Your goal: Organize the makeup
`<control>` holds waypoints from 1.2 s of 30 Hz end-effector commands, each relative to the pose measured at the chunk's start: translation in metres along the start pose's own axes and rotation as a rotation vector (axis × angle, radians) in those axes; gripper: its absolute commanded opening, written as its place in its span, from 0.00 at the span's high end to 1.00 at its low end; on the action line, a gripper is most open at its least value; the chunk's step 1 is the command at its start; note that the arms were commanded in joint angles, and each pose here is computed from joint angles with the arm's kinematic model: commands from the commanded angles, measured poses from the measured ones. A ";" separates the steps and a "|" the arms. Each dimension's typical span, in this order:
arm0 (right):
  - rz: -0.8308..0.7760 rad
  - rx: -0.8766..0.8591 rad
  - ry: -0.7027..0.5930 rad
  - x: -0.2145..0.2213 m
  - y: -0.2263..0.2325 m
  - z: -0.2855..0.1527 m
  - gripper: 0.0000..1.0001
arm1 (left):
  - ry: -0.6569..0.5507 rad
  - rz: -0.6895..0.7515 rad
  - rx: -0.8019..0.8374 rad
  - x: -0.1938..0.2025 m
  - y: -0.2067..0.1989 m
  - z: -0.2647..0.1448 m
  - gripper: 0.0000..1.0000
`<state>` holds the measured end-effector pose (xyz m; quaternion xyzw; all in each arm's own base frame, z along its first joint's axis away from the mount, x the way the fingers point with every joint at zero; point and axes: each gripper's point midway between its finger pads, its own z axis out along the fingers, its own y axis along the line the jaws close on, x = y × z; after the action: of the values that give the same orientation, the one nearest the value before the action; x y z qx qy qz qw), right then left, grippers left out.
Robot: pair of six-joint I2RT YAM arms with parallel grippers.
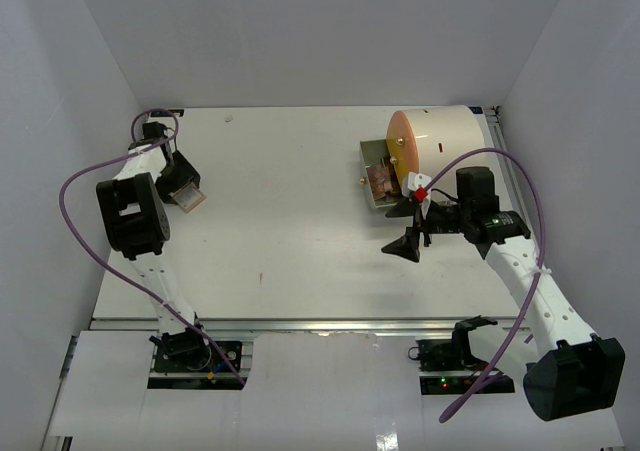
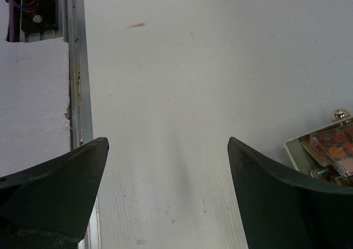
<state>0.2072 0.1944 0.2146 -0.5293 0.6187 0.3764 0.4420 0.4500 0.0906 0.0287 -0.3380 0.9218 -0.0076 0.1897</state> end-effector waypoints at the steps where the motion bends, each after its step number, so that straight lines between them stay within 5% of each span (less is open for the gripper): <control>1: -0.042 0.066 -0.019 -0.009 -0.008 -0.012 0.05 | 0.094 0.041 0.313 0.032 -0.070 -0.044 0.79; 9: -0.039 0.252 -0.018 -0.008 -0.038 -0.044 0.05 | 0.086 0.290 0.833 0.093 -0.230 -0.162 0.81; 17: 0.021 0.377 -0.060 -0.003 -0.057 -0.073 0.05 | 0.094 0.506 1.136 0.174 -0.359 -0.243 0.81; 24: 0.050 0.368 -0.066 0.004 -0.059 -0.071 0.05 | 0.057 0.512 1.203 0.206 -0.432 -0.243 0.79; 36: 0.051 0.344 -0.080 0.004 -0.055 -0.069 0.06 | 0.064 0.428 1.202 0.220 -0.466 -0.214 0.61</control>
<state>0.2518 0.1168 0.2279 -0.4093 0.6830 0.2858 0.5331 0.4980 -0.4248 0.1641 0.0225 0.8431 -0.4646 0.2698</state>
